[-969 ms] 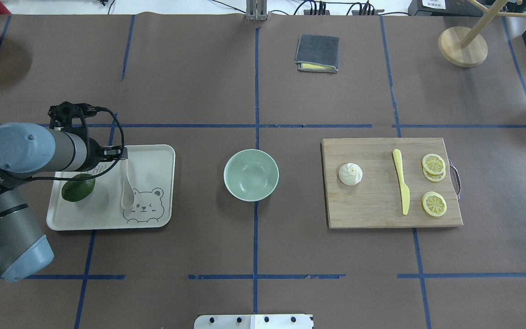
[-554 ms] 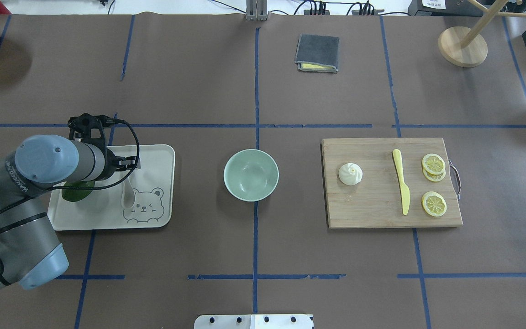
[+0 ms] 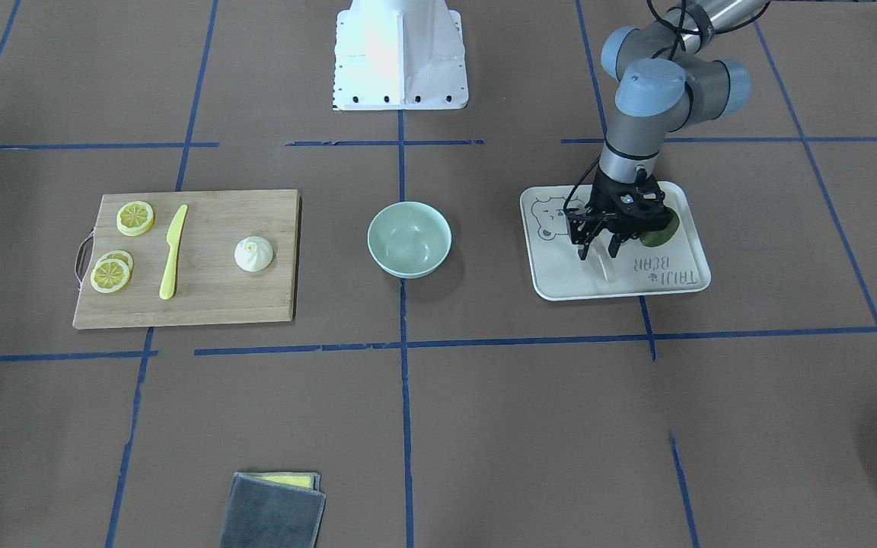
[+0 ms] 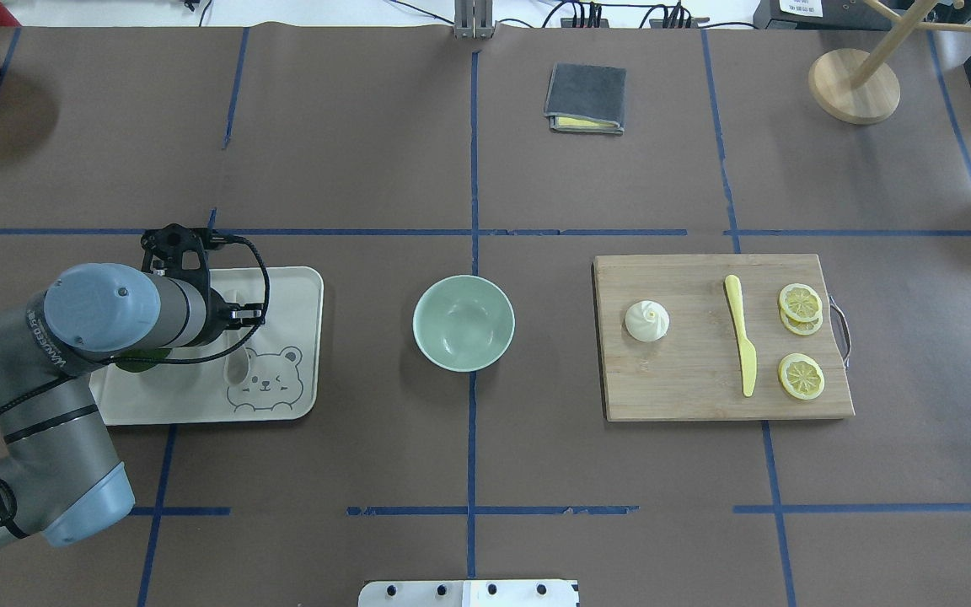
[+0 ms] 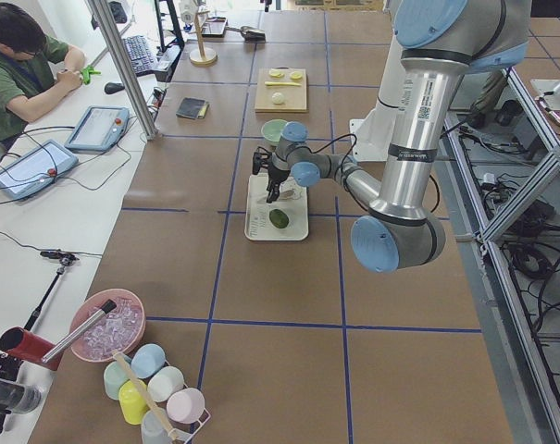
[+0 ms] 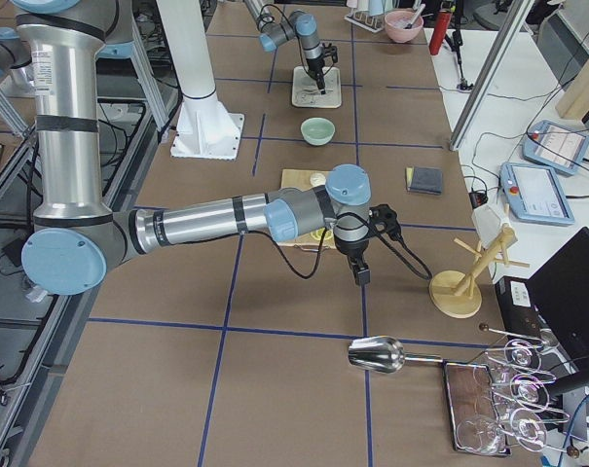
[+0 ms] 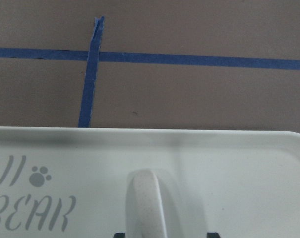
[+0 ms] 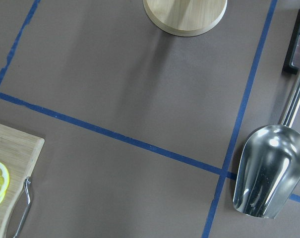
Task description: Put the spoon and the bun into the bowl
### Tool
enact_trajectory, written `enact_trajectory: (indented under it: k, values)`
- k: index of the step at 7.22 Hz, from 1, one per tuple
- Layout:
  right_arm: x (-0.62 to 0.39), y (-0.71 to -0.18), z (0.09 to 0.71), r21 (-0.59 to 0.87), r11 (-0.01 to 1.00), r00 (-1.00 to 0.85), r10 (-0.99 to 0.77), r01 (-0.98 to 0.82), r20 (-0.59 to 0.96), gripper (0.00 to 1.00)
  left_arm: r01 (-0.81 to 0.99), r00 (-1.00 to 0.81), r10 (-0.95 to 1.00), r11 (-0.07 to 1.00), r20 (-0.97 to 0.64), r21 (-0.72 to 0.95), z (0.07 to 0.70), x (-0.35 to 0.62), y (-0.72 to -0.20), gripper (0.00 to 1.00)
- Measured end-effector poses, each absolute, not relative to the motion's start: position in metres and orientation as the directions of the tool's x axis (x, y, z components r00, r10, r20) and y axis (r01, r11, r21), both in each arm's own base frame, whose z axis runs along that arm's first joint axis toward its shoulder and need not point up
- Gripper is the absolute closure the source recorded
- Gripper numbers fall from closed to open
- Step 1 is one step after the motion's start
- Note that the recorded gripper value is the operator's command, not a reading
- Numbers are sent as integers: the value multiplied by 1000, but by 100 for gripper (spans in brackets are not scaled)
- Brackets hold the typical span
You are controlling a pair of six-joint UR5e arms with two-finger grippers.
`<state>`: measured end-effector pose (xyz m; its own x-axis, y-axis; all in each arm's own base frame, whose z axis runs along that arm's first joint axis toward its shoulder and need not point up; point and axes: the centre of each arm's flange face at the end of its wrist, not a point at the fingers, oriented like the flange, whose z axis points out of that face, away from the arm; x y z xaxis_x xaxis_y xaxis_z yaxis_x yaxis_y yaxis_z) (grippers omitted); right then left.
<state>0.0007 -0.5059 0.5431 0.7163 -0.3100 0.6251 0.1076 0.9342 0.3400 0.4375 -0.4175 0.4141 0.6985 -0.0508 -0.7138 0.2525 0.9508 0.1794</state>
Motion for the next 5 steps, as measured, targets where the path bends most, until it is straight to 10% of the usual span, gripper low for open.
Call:
enact_trajectory:
  k: [5]
  values:
    - [1,-506,542,342,934,716,-311,107,625,0,250,703,-52,952,-710,178,417,436,-417,53]
